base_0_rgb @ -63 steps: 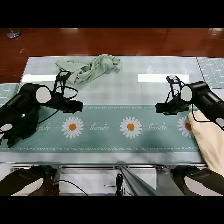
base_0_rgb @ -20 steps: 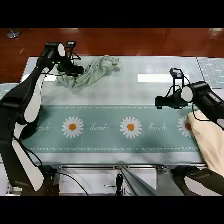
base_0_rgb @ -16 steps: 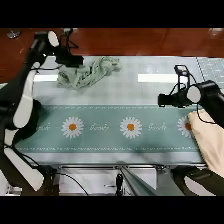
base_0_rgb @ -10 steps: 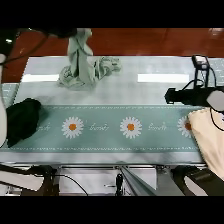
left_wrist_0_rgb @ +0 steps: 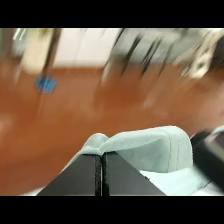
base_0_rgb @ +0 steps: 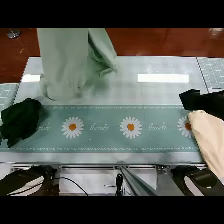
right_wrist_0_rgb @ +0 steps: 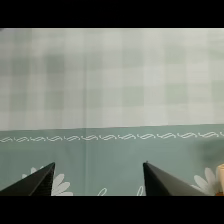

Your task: Fold the shirts.

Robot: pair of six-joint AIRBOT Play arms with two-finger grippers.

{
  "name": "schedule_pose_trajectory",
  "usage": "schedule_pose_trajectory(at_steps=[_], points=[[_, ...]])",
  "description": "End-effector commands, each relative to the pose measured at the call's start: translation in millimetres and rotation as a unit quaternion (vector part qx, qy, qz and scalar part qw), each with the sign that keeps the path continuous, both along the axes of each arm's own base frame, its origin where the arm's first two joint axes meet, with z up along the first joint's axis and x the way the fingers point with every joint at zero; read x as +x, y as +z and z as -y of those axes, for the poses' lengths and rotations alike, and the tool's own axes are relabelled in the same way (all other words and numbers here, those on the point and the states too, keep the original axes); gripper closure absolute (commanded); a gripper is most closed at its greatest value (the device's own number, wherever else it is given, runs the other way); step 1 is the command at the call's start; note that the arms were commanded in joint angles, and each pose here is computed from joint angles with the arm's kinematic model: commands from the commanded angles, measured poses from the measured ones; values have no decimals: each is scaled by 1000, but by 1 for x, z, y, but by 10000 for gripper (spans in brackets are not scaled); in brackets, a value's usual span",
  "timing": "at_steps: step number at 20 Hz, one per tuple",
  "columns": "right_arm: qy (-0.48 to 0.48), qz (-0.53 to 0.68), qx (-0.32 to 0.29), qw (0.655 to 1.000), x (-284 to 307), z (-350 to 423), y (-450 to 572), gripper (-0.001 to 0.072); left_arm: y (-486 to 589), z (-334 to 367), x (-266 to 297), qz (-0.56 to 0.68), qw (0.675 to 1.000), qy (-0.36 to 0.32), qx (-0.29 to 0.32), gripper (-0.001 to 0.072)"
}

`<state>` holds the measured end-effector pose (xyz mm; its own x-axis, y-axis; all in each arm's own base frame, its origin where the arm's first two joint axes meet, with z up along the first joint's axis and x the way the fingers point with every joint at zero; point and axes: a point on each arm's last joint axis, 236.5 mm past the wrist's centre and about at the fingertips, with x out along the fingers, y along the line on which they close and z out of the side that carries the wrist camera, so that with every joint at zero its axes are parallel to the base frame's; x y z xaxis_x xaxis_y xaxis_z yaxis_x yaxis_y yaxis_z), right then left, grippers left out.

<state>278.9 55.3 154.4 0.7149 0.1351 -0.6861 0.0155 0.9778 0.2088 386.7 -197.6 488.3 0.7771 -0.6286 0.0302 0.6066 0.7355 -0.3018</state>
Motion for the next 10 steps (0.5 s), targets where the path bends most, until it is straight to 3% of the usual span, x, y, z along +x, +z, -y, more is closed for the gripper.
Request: schedule_pose_trajectory(at_steps=[1, 6, 10], points=[[3, 19, 12, 1000, -15, -1, 14, 81, 48, 13, -62, 62, 997, -38, -28, 690], [3, 18, 10, 1000, -18, 1, 15, 81, 1, 74, -114, 27, 988, -146, 37, 690], [-1, 20, 2, 1000, -17, 5, 14, 81, -117, 86, -116, -92, 982, -153, 57, 691]])
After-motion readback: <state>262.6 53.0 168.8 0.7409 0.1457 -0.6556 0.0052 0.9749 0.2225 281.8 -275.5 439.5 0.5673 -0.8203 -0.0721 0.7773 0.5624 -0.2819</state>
